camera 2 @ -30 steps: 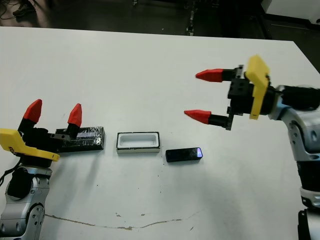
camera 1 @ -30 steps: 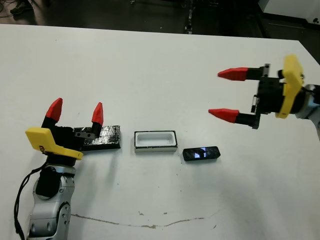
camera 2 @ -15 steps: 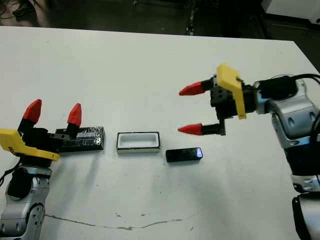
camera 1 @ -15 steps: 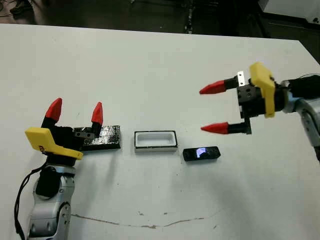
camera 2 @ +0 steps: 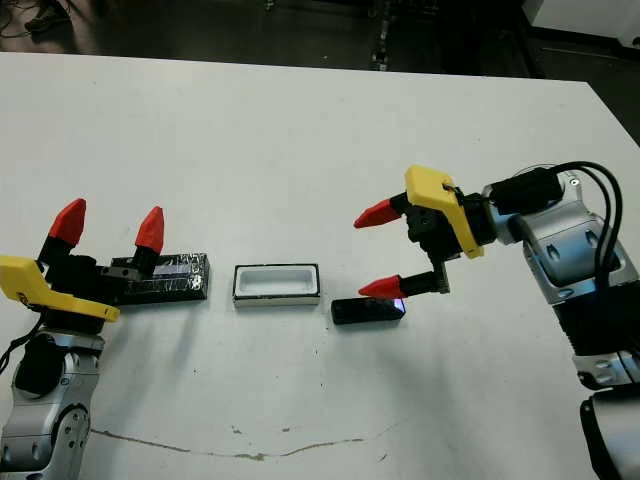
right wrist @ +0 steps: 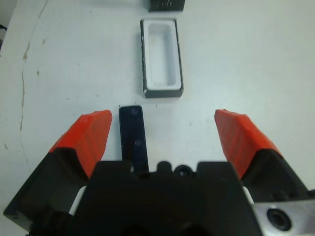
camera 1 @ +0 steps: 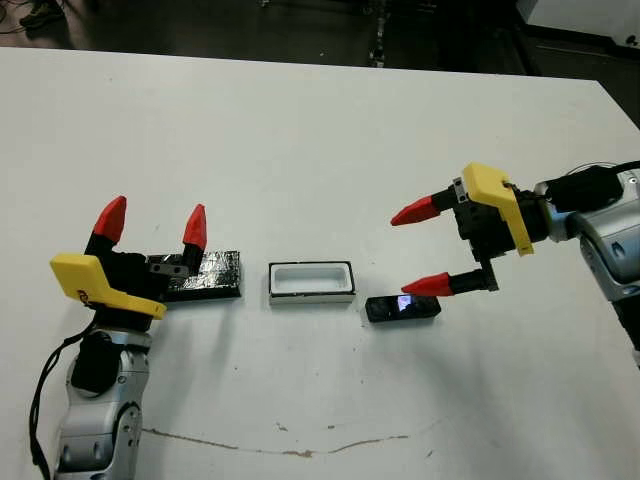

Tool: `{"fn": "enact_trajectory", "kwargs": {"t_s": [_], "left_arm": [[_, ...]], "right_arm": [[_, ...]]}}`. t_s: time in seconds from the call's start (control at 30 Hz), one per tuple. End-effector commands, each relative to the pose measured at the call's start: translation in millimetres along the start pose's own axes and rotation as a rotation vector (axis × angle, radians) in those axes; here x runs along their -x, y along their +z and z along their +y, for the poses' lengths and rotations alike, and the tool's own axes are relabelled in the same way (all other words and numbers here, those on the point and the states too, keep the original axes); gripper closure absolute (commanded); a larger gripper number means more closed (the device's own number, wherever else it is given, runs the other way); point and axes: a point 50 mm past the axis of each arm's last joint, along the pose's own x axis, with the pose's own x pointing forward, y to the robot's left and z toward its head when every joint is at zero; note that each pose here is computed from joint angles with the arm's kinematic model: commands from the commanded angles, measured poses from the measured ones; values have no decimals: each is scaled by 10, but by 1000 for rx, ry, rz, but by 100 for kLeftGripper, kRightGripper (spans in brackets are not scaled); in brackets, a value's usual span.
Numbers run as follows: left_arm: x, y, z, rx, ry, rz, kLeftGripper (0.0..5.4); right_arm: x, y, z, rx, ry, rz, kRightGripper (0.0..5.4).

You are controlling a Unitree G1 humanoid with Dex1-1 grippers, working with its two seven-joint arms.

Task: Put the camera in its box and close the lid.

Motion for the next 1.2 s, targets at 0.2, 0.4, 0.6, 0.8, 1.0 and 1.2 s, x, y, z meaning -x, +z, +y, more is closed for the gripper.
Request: {"fn": "enact_trajectory", "kwargs": {"t_s": [0.2,0.4,0.6,0.8,1.0,1.2], "left_arm": [[-2,0,-10,-6,5,17,2],[2,-3,-8,-4,-2,17,2],[9,-8,-11,-8,1,24,2],[15,-4,-8,-17,2,30,2],[21,-8,-4,-22,5,28,2],[18,-16,-2,-3,-4,21,2]], "right_arm": [[-106,-139,31,-26,54,39,0],[-177,-199,49,-45,78,53,0],[-232,-239,80,-44,96,58,0],[-271,-243,122,0,116,44,0],[-309,-262,148,-9,139,49,0],[-362,-304,166,-21,154,27,0]]}}
